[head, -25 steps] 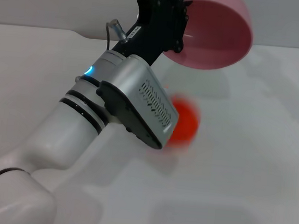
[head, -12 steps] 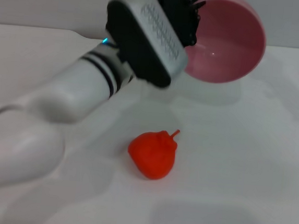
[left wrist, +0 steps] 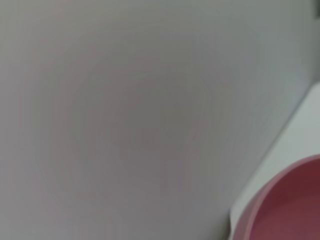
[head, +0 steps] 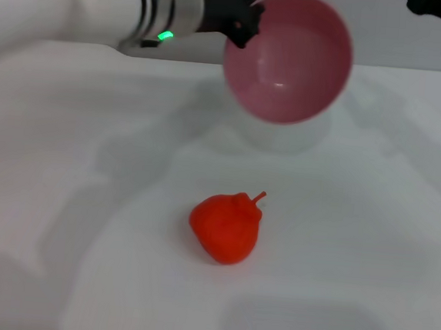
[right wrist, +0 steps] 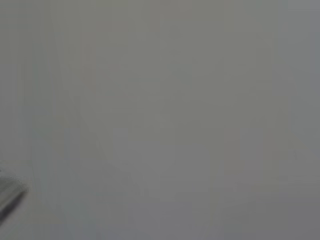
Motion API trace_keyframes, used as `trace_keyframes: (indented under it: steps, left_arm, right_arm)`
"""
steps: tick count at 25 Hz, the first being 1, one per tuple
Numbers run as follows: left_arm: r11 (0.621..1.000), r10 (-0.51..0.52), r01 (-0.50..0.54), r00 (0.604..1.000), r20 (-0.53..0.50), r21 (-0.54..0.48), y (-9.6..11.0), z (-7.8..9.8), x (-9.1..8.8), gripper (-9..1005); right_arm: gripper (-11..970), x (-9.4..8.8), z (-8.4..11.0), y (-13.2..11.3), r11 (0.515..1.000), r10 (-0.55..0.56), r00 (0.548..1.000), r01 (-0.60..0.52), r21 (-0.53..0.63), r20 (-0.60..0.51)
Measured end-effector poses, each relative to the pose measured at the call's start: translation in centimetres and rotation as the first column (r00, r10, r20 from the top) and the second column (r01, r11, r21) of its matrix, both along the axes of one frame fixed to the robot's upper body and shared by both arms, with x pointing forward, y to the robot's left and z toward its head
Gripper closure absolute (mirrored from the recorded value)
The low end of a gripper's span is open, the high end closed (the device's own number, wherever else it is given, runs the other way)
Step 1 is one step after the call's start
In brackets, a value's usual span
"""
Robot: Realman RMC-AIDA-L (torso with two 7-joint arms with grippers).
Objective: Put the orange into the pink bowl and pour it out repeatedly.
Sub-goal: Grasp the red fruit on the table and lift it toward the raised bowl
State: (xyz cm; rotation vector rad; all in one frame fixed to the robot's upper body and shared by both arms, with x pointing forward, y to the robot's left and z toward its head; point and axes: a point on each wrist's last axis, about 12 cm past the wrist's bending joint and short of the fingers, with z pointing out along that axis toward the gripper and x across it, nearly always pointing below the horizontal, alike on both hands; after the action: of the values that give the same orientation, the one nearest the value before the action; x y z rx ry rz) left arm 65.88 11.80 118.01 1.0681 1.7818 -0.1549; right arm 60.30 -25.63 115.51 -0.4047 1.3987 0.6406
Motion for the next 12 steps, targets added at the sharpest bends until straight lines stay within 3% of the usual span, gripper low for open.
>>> trace_keyframes:
  steps: [4,9,12]
  left_arm:
    - [1.0,0.019,-0.021,0.986,-0.167,-0.005,2.8,1.9,1.9,955]
    - [0.996,0.087,-0.074,0.95,-0.298,0.056,7.1,3.4,2.5,955]
    - [0.988,0.15,-0.129,0.921,-0.358,0.084,9.1,3.4,2.4,955]
  right_arm:
    - [513,-0.4,-0.3,0.5,0.999,0.036,0.999,-0.035,-0.029,0.03]
    - [502,-0.8,-1.1,1.0,0.994,0.065,0.997,-0.061,-0.093,0.05]
    - [496,-1.1,-1.4,1.2,0.989,0.087,0.995,-0.079,-0.125,0.055]
